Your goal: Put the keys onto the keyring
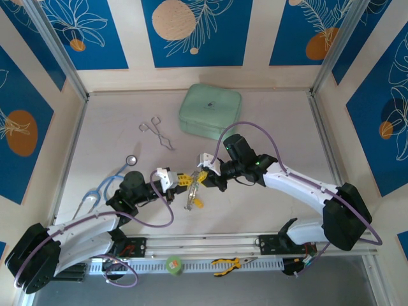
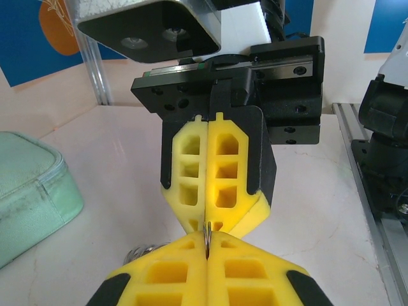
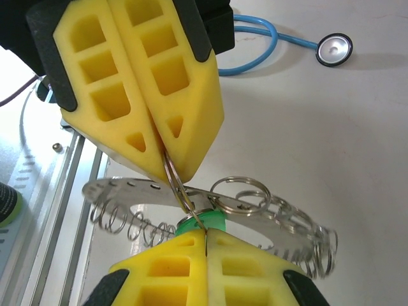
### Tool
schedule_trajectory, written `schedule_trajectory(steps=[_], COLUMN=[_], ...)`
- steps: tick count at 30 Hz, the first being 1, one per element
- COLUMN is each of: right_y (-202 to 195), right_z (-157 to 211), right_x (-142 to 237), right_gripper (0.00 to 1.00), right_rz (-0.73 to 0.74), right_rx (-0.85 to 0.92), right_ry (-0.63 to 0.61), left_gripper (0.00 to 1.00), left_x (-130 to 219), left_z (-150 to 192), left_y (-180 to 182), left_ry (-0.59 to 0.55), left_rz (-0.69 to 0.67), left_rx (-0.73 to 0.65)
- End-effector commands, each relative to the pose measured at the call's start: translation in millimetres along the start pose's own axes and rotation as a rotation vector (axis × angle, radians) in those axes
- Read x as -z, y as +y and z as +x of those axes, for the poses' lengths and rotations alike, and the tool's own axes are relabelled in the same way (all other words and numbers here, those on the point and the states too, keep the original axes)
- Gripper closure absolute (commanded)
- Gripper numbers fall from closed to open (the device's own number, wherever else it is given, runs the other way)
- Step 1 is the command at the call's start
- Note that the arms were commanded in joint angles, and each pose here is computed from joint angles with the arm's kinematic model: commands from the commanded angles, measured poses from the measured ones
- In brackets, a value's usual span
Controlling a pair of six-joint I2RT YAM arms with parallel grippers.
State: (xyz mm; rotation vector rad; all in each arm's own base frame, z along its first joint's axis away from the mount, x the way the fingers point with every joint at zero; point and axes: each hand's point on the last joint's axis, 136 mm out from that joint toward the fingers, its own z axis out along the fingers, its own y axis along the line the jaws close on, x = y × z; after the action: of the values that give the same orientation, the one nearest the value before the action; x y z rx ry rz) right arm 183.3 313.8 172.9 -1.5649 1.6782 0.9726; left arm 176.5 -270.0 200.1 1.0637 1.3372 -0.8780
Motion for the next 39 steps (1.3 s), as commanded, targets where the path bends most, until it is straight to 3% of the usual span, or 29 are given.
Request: schedule_trajectory(steps=[1,3,5,12,29,33,39], right_y=[2.8,1.1,1.7,6.1,8.6,11.3,10.0], right_z=[-9.6,-9.6,-10.1,-12.5,-8.4,-8.5,-8.0], right_x=[7.4,9.1,10.4,9.1,0.9,-0.3,-3.6], right_gripper=[0.89,0.77,0.71,0.69,0.85,0.94,0.97], right_rz=[-0.008,0.009,0.012,-0.018,-0.054,-0.077,-0.092], right_rx=[0.019,0.023,0.027,0.024,0.013,0.006,-0.002], right_ry=[-0.029,-0.038,-0.045,-0.057,-0.038,-0.035,-0.023], left_gripper=[1.00,1.00,1.00,1.00,1.00,1.00,1.00], left_x=[-0.8,-0.8,-0.9,-0.9,-1.5,-1.5,-2.2], left_z=[-22.1,-22.2,-21.8,-23.4,-24.1,-24.1,-25.8], left_y=[-3.6,-3.8,-3.7,-4.6,-4.2,-4.1,-3.3], left_ry=[-0.068,-0.068,-0.066,-0.071,-0.073,-0.073,-0.078], left_rz=[0.026,0.027,0.027,0.032,0.032,0.031,0.030], left_rx=[-0.045,-0.045,-0.044,-0.046,-0.048,-0.048,-0.046])
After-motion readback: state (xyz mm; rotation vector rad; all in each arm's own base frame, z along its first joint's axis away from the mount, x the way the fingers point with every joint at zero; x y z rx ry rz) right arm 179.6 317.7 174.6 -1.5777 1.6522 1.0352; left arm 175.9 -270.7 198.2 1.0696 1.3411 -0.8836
